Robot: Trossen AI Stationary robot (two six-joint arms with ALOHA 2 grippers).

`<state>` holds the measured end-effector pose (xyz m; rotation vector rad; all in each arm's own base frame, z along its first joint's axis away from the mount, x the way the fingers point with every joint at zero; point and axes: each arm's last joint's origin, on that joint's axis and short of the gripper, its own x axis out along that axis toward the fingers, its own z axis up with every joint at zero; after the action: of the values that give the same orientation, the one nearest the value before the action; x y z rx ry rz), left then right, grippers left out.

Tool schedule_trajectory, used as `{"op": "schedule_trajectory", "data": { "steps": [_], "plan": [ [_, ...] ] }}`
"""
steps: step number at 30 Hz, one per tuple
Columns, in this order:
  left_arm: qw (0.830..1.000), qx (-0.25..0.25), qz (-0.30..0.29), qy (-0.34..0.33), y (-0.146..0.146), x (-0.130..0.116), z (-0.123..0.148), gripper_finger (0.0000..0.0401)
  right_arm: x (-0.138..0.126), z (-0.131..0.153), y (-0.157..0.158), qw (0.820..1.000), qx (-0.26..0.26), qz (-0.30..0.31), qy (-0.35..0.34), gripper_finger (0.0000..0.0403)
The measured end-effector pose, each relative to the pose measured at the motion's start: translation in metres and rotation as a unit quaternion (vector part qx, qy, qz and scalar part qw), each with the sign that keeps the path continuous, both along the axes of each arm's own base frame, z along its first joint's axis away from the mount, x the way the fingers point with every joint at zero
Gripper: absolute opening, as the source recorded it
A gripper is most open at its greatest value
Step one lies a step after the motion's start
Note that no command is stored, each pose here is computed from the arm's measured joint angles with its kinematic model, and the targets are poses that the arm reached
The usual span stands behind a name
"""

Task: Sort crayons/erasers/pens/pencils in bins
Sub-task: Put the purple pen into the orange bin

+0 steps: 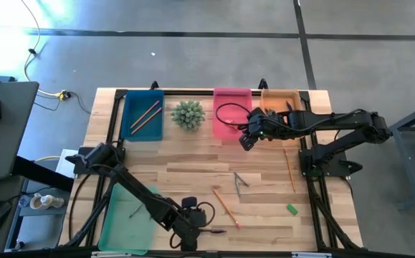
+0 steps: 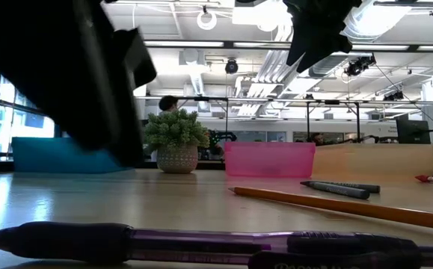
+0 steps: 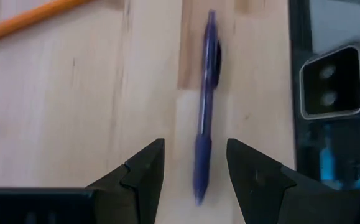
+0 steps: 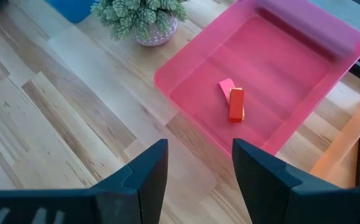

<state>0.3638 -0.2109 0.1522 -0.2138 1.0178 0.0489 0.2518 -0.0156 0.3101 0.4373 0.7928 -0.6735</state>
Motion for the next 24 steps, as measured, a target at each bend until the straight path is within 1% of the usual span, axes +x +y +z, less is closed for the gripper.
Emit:
{"op": "schedule_trajectory", "data": {
  "steps": [7,11,15,19,24],
  "plan": [
    [1.000,0.006,-0.011,-0.003,-0.007,0.002,-0.014,0.0163,0.000,0.000,0.000,1.000,0.000,0.000,0.001,0.0171],
    [1.000,0.016,-0.013,0.010,-0.009,0.002,-0.027,0.0163,0.000,0.000,0.000,1.000,0.000,0.000,0.001,0.0171],
    [0.999,0.031,-0.010,0.012,-0.011,0.001,-0.033,0.0160,0.000,0.000,0.000,1.000,0.000,0.000,0.002,0.0171],
    [0.999,0.048,-0.009,0.010,-0.015,-0.003,-0.034,0.0134,-0.001,-0.001,0.000,1.000,0.000,0.001,0.005,0.0171],
    [0.997,0.072,-0.034,0.007,-0.019,-0.006,-0.035,0.0080,-0.002,-0.001,0.000,1.000,-0.001,0.001,0.011,0.0171]
  ]
}}
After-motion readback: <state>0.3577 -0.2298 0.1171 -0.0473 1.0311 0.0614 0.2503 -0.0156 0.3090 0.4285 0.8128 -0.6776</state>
